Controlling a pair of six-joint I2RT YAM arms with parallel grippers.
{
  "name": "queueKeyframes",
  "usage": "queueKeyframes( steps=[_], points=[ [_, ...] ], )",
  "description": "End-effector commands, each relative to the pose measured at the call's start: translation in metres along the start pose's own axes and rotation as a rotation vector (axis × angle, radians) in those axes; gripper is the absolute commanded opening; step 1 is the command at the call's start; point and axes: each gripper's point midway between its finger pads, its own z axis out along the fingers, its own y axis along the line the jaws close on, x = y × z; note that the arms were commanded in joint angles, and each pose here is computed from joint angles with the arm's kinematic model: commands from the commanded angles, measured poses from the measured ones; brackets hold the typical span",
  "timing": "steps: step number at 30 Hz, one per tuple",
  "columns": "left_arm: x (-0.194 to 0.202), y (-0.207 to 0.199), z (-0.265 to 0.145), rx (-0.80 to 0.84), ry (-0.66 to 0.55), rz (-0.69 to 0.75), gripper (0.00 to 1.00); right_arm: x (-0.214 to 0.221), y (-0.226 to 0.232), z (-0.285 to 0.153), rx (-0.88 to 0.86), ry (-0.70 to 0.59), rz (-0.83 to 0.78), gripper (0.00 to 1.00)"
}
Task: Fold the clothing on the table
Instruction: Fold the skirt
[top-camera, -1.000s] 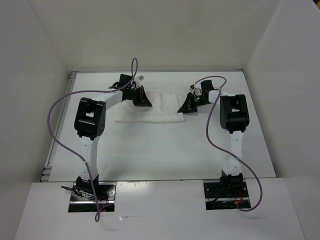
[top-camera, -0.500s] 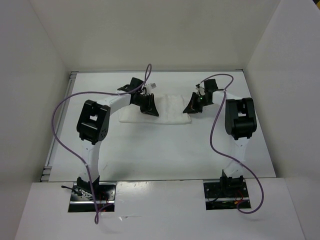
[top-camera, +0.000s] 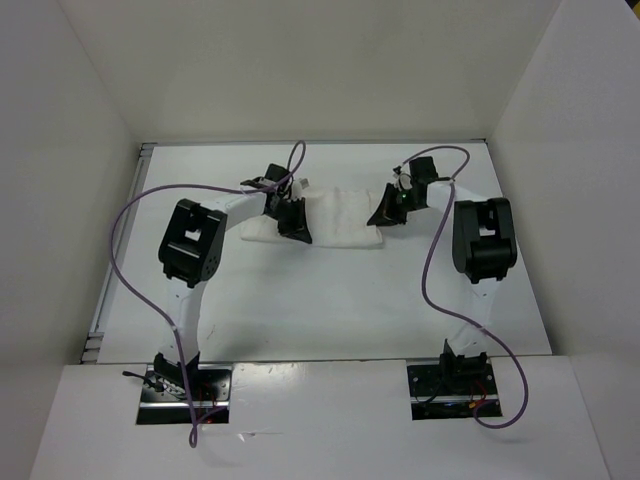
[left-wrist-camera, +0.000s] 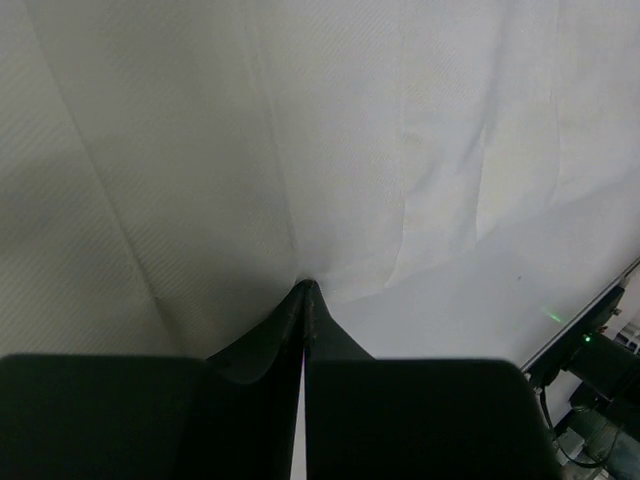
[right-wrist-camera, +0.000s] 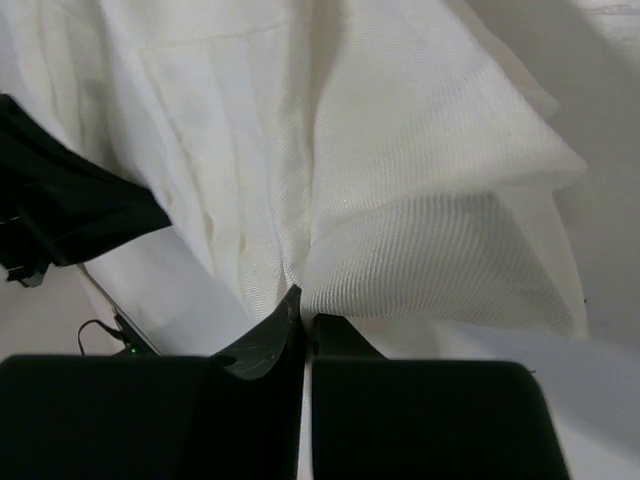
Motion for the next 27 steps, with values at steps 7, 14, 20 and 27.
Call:
queueKeyframes(
  steps=[7,14,20,27],
  points=[
    [0.016,-0.014,0.060,0.010,0.077,0.050,0.05,-0.022,0.106,-0.085,-0.105,-0.169,-0.208,0.00],
    [0.012,-0.055,0.079,0.069,0.113,0.167,0.05,-0.027,0.139,-0.102,-0.132,-0.203,-0.259,0.00],
    [-0.007,-0.067,0.068,0.091,0.077,0.151,0.06,-0.032,0.162,-0.080,-0.169,-0.172,-0.285,0.00],
    [-0.077,-0.050,-0.052,0.011,-0.185,0.108,0.24,-0.037,0.160,-0.074,-0.129,-0.158,-0.290,0.00]
  ],
)
